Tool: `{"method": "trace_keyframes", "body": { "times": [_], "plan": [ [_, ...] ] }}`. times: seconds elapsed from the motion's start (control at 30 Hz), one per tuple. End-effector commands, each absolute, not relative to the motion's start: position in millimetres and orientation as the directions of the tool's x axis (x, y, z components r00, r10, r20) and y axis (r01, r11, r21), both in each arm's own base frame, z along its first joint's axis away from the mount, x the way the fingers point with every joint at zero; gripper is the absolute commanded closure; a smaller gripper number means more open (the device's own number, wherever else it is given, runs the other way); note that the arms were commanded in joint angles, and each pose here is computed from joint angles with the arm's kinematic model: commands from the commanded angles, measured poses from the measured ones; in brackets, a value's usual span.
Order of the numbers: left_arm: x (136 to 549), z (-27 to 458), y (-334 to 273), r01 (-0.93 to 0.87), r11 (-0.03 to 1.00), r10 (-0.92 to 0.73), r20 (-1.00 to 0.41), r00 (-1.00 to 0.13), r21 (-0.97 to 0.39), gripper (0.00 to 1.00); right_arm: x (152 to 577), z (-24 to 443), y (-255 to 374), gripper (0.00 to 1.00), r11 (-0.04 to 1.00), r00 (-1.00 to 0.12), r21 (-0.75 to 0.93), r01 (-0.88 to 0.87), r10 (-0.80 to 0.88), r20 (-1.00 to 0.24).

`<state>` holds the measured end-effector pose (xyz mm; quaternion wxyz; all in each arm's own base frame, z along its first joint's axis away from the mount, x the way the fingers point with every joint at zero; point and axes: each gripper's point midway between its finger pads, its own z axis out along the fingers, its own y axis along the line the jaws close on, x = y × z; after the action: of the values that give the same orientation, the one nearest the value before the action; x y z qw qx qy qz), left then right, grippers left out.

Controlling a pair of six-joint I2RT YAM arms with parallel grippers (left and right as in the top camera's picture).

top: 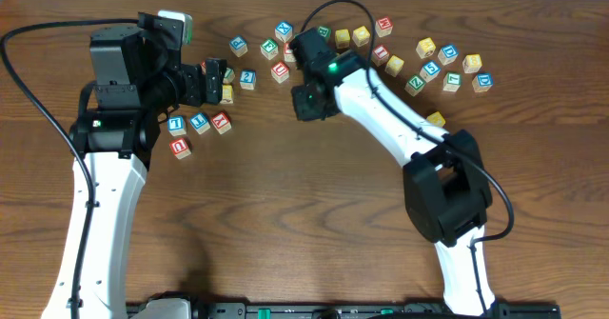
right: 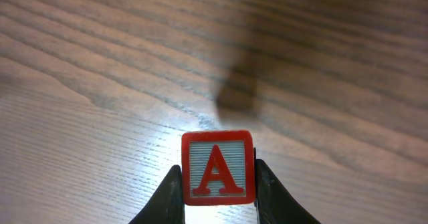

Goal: Spell out AI2
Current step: 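Carry the red A block forward and set it down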

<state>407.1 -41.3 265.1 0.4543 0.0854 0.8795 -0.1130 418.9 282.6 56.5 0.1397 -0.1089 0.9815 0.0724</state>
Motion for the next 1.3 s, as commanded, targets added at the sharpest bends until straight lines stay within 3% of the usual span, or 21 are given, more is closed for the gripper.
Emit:
{"method": "trace_keyframes", "body": {
  "times": [0.0,0.43,0.87,1.27],
  "plan": [
    [410,278,-41,0.252,0.960,0.040,-0.834,-0.550,-0.121,0.02,416,42,269,0.81,0.987,-0.948,0.024,-0.158,-0.144,-0.285],
    [410,278,-41,0.252,0.960,0.040,-0.834,-0.550,-0.121,0.02,402,25,288,0.83,0.992,-0.951,0.049,-0.120,-0.101,-0.294],
    [410,278,-41,0.252,0.960,0.040,-0.834,-0.550,-0.121,0.02,410,21,285,0.82,0.998,-0.929,0.046,0.047,0.061,-0.364],
    [410,278,-41,0.252,0.960,0.040,-0.834,-0.550,-0.121,0.02,408,18,288,0.82,0.999,-0.925,0.028,0.043,0.050,-0.377]
  ]
}}
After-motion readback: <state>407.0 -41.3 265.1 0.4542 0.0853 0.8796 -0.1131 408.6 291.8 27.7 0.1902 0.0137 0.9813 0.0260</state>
